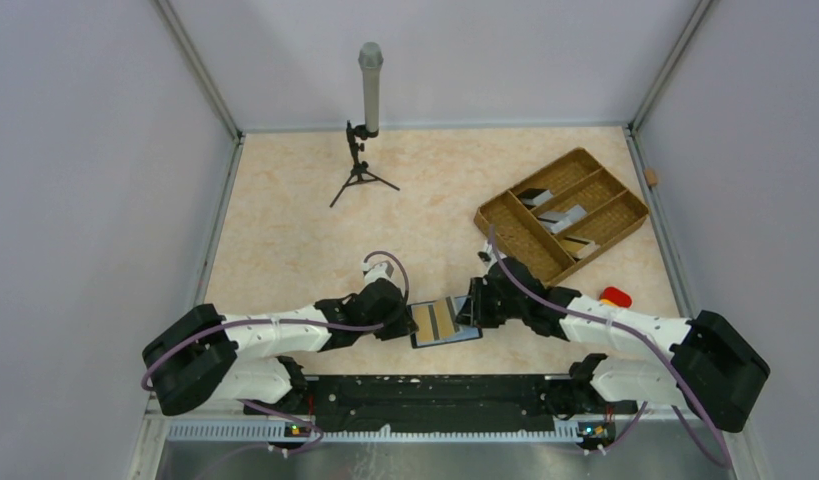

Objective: Put the credit cards into the card holder
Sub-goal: Turn over the card slot in the card holder.

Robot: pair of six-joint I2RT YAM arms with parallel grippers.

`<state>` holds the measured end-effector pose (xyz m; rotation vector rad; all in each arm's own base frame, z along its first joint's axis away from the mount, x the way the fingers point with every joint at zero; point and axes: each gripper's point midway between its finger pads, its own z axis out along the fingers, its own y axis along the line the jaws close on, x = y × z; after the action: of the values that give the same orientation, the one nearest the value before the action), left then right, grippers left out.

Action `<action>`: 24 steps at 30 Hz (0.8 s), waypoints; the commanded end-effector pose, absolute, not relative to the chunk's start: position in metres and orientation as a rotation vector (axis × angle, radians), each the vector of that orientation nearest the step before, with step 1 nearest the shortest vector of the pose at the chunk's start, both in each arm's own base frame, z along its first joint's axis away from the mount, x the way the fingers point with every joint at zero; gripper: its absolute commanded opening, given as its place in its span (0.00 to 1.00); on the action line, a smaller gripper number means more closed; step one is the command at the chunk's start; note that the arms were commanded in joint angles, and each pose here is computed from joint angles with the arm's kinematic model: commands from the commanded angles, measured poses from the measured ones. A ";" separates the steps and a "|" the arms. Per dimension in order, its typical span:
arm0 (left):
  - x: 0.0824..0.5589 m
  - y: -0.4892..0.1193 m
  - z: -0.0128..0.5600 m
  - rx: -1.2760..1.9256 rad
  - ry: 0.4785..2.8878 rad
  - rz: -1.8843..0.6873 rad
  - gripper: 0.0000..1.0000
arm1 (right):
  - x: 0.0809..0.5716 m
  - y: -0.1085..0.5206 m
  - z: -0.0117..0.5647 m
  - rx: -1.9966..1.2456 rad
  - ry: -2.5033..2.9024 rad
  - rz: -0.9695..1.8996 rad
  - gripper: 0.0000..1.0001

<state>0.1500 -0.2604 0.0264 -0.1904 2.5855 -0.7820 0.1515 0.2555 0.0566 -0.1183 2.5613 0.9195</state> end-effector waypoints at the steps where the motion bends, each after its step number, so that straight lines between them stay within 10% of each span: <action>1: 0.154 -0.264 0.028 -0.196 2.568 -0.806 0.30 | 0.149 0.273 0.070 -0.176 2.505 1.027 0.23; 24: 0.161 -0.268 0.032 -0.195 2.553 -0.841 0.36 | 0.145 0.316 0.090 -0.418 2.448 0.936 0.31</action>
<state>0.1556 -0.2664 0.0271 -0.2016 2.5761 -0.8231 0.1379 0.3003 0.0745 -0.3686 2.5080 0.9376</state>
